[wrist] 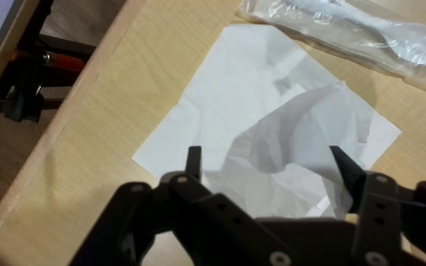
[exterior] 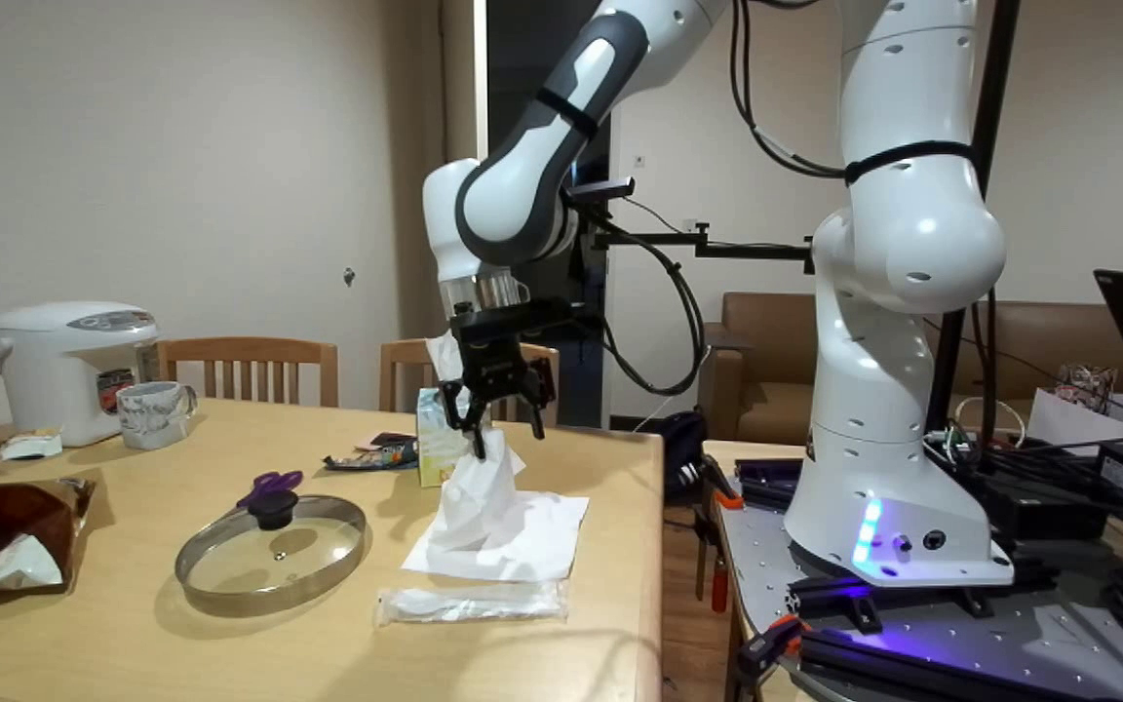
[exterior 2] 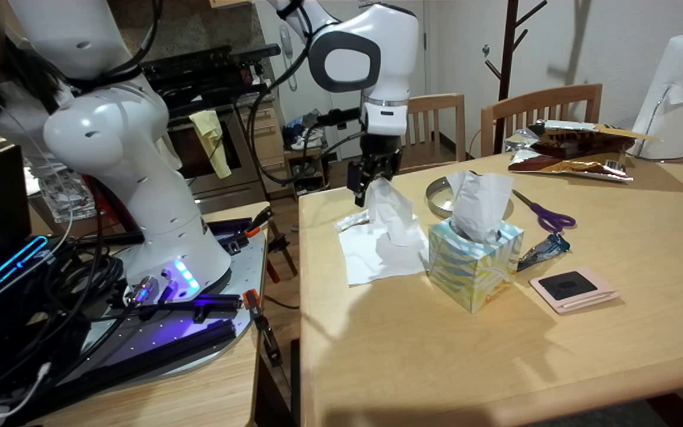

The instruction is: Take a piece of tissue from the tissue box and put it on the table

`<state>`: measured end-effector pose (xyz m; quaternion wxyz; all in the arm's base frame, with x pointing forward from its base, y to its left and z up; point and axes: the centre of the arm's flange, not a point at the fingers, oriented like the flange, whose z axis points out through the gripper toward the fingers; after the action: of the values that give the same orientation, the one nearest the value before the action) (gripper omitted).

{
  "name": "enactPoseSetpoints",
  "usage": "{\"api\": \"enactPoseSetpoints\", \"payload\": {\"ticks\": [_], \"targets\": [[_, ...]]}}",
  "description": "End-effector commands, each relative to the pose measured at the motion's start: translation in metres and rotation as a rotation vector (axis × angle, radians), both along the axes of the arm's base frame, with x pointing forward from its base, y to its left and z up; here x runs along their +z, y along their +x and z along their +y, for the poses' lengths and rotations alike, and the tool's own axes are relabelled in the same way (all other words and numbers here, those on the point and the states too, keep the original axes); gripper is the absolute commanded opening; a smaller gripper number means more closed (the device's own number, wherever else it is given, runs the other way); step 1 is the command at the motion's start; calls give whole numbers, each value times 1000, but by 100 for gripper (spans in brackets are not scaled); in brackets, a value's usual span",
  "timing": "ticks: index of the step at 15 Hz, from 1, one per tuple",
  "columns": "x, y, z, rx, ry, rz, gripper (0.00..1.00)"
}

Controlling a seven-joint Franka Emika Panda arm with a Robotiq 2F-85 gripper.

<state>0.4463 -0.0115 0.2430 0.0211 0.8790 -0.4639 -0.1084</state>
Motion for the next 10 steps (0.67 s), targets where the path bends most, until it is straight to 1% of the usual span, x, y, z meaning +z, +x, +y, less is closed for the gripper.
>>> {"api": "enactPoseSetpoints", "payload": {"ticks": [1, 7, 8, 9, 10], "targets": [[8, -12, 2, -24, 10, -8, 100], [9, -40, -11, -135, 5, 22, 100], [10, -44, -11, -124, 25, -13, 100], [14, -45, -11, -119, 36, -66, 100], [18, -44, -9, -115, 33, -119, 100]]}}
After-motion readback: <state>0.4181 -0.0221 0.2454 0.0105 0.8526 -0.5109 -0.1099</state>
